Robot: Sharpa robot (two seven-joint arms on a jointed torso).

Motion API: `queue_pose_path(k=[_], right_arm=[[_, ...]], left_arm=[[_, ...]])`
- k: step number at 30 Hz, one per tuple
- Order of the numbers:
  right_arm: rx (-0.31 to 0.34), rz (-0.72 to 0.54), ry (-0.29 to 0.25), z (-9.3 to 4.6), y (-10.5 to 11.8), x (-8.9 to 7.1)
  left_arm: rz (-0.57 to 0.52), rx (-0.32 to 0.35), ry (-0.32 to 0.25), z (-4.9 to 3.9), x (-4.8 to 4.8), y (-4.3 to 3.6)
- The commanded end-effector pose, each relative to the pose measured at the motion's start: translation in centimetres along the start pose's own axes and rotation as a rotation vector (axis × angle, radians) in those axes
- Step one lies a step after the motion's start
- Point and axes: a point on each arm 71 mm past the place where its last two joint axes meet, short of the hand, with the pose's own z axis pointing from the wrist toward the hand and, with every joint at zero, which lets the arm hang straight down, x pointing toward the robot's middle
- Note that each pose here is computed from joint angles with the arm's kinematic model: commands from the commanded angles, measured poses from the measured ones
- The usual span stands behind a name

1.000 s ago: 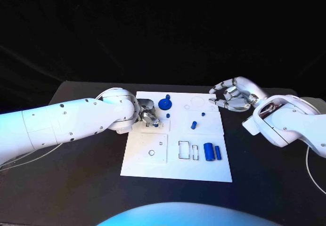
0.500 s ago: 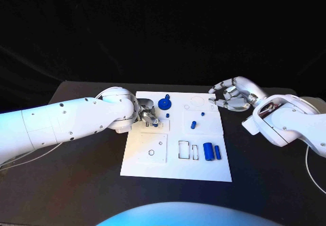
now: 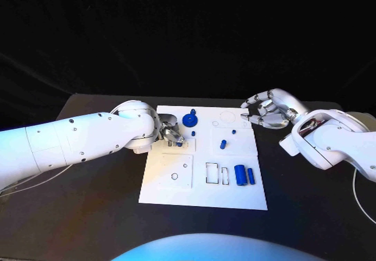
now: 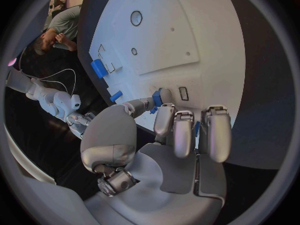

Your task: Assemble the parts on the task board

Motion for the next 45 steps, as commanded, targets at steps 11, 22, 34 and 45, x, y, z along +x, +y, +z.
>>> queue_pose_path(k=[11, 22, 34, 45], right_arm=[[-0.007, -0.01, 0.011, -0.08, 0.04, 0.08], [-0.006, -0.011, 0.01, -0.12, -0.01, 0.03], [-0.006, -0.011, 0.009, -0.12, -0.03, 0.01], [-0.007, -0.012, 0.006, -0.11, -0.02, 0.0]], left_arm=[[0.006, 0.011, 0.035, 0.18, 0.54, -0.21], [0.015, 0.011, 0.047, 0.18, 0.63, -0.23], [0.023, 0.013, 0.059, 0.18, 0.74, -0.3], [0.018, 0.012, 0.051, 0.21, 0.66, -0.26]])
